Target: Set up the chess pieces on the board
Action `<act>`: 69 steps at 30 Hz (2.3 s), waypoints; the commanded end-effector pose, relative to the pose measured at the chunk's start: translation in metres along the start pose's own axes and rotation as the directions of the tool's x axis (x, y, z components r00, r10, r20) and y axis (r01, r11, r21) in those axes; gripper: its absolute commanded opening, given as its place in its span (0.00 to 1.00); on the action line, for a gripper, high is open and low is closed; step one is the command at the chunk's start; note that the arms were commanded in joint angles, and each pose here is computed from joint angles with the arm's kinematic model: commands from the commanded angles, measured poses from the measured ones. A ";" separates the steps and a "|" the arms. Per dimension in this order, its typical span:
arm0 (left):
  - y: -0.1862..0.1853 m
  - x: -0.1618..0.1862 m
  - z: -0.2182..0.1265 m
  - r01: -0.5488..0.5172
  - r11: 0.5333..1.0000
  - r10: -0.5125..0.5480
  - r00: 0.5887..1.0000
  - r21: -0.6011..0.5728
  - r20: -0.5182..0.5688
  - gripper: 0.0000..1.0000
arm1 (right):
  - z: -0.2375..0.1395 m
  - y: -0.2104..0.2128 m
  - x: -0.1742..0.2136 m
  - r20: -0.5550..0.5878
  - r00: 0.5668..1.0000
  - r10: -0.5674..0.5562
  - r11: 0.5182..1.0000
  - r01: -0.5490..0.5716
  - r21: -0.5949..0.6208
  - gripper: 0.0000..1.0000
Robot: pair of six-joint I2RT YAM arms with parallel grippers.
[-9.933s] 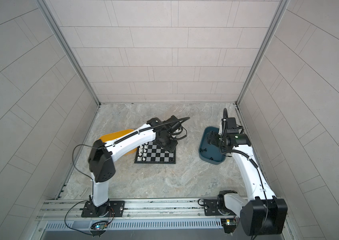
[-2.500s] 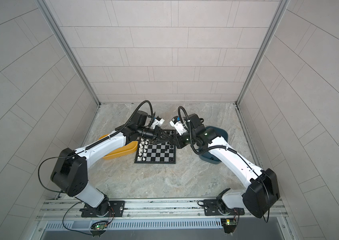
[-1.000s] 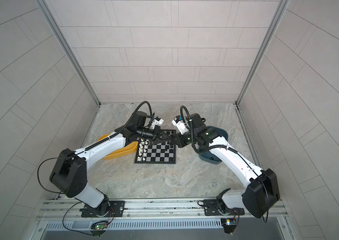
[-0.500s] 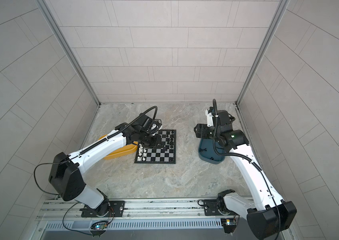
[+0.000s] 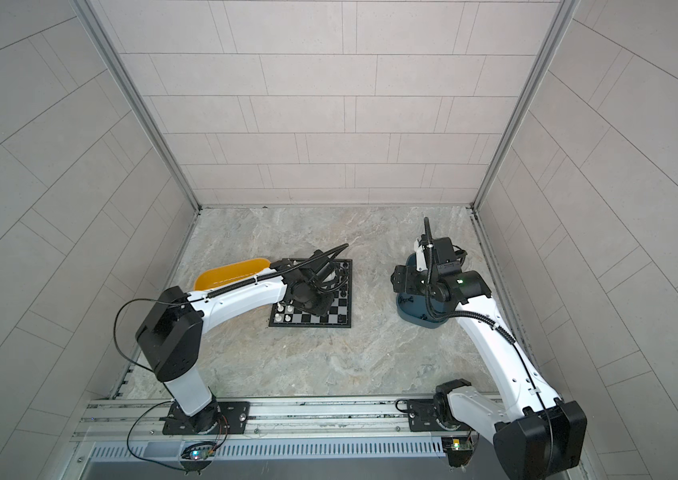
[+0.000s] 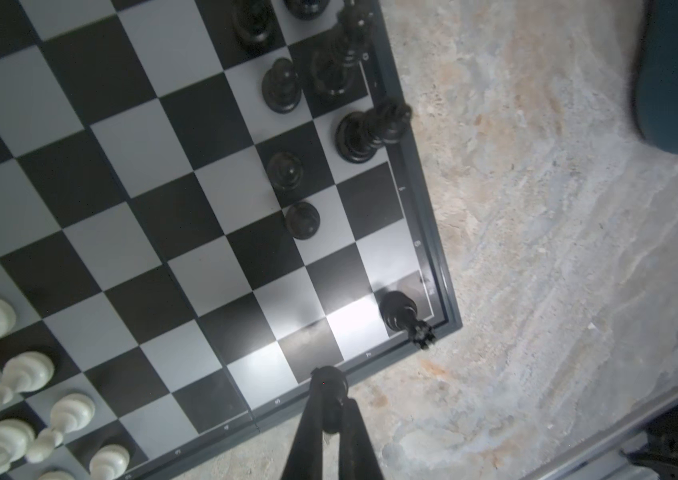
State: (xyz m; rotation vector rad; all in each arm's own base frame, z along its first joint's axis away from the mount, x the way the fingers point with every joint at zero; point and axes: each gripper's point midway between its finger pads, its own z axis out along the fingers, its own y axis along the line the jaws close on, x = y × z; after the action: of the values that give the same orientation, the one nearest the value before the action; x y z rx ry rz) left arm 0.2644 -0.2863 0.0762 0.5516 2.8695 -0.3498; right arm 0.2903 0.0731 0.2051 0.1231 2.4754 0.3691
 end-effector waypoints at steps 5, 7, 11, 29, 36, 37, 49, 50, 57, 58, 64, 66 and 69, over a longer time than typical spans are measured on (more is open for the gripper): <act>0.002 -0.017 0.016 0.036 0.998 -0.034 0.999 -0.054 0.033 0.00 | -0.001 0.003 0.000 0.019 1.000 0.017 0.998 -0.015 -0.055 0.96; -0.001 -0.020 0.019 0.036 0.998 -0.034 0.999 -0.055 0.035 0.00 | 0.000 0.003 0.000 0.019 1.000 0.020 0.998 -0.019 -0.059 0.97; -0.004 -0.026 0.023 0.033 0.997 -0.031 0.999 -0.064 0.036 0.00 | 0.001 0.003 0.000 0.019 0.999 0.025 0.997 -0.024 -0.067 0.99; -0.007 -0.021 0.036 0.018 0.996 -0.019 1.000 -0.086 -0.003 0.16 | 0.003 0.001 -0.001 0.016 0.999 0.048 0.995 -0.047 -0.083 0.99; -0.011 -0.018 0.035 0.011 0.997 -0.012 1.000 -0.079 -0.011 0.29 | 0.003 0.000 0.000 0.016 0.998 0.058 0.995 -0.057 -0.085 0.99; -0.011 -0.019 0.034 0.011 0.997 -0.012 1.000 -0.077 -0.007 0.31 | 0.003 -0.001 0.000 0.017 0.998 0.059 0.995 -0.057 -0.083 0.99; -0.013 -0.047 -0.049 0.008 0.998 0.000 0.992 -0.063 0.130 0.59 | 0.029 -0.054 0.017 -0.046 0.987 0.155 0.971 -0.144 0.189 0.90; -0.012 -0.049 -0.059 0.008 0.998 0.000 0.989 -0.055 0.146 0.62 | 0.036 -0.058 0.019 -0.058 0.985 0.160 0.968 -0.145 0.204 0.87; 0.004 -0.055 -0.112 -0.008 0.998 0.021 0.969 -0.056 0.246 0.81 | 0.084 -0.083 0.043 -0.213 0.960 0.183 0.940 -0.108 0.324 0.71; 0.008 -0.054 -0.115 -0.007 0.998 0.022 0.968 -0.059 0.251 0.82 | 0.090 -0.086 0.046 -0.243 0.950 0.196 0.934 -0.105 0.342 0.68; 0.025 -0.044 -0.113 0.032 0.999 -0.027 0.970 -0.019 0.240 0.82 | 0.121 -0.093 0.051 -0.326 0.927 0.187 0.932 -0.063 0.357 0.54; 0.027 -0.045 -0.113 0.041 0.999 -0.037 0.969 -0.010 0.244 0.82 | 0.127 -0.094 0.053 -0.345 0.920 0.188 0.932 -0.056 0.359 0.47; 0.029 -0.046 -0.114 0.047 0.999 -0.045 0.968 -0.001 0.248 0.82 | 0.136 -0.097 0.054 -0.353 0.917 0.184 0.931 -0.047 0.362 0.41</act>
State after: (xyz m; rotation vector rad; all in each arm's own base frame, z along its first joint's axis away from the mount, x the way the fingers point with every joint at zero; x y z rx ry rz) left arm 0.3029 -0.2461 0.1846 0.3937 2.6576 -0.3597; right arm 0.3218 0.0268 0.0411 0.3895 2.9246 0.0258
